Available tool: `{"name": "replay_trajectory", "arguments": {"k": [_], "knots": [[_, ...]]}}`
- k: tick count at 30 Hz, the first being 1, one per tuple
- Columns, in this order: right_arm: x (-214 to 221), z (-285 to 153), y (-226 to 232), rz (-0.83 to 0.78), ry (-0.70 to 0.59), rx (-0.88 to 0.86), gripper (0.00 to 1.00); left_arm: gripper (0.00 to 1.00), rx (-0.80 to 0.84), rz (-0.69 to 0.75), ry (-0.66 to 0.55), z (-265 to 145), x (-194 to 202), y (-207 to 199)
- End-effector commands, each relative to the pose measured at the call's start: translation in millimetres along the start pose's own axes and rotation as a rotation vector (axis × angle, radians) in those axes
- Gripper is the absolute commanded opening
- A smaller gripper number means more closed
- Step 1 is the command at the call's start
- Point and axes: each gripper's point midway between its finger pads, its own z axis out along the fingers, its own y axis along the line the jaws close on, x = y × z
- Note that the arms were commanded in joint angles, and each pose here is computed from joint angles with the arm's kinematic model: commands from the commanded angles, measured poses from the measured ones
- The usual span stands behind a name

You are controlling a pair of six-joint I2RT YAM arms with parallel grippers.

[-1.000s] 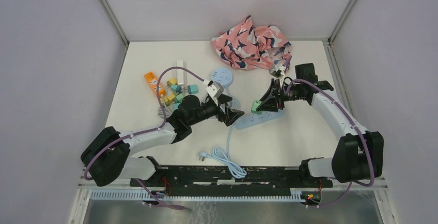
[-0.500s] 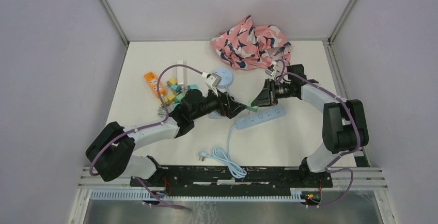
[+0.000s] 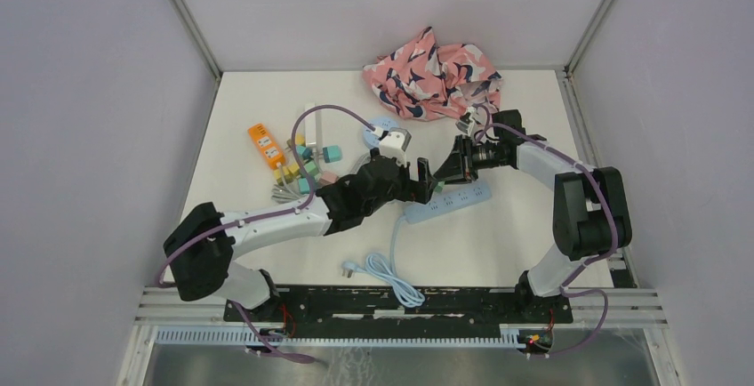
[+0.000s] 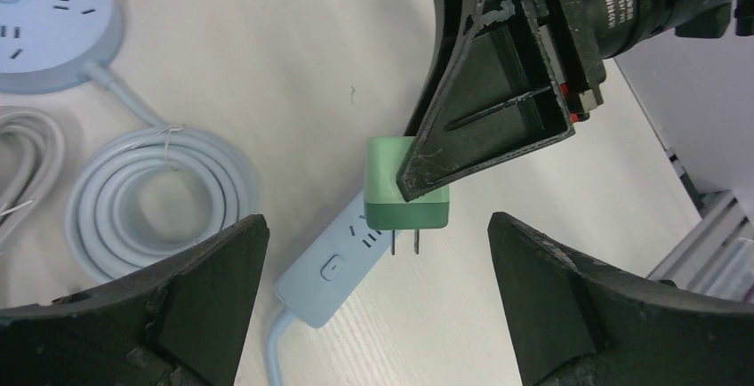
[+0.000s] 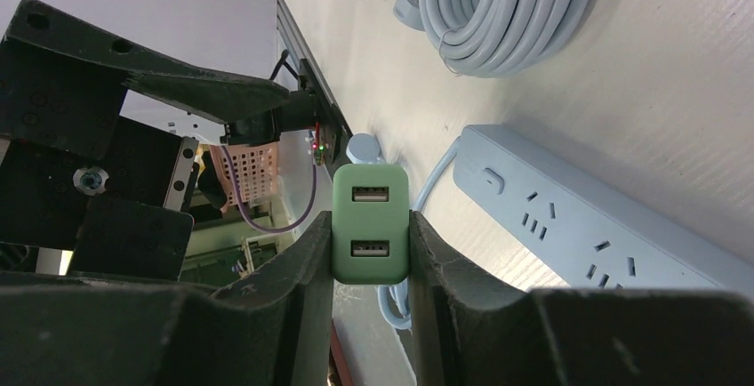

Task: Pull the plug off the socket
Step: Place the plug at the center of the board.

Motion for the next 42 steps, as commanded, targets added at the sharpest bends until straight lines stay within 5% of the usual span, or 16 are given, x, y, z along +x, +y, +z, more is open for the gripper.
{"name": "replay_trajectory", "arguments": {"k": [1, 42], "knots": [[-11.6, -3.3, 9.5, -0.022, -0.017, -0.002, 0.12, 1.0, -0.083, 0.055, -0.103, -12.5, -25.1, 13.3], [-11.6, -3.1, 8.1, -0.02, -0.013, 0.002, 0.14, 0.99, -0.062, 0.019, -0.036, 2.9, -3.2, 4.0]]}}
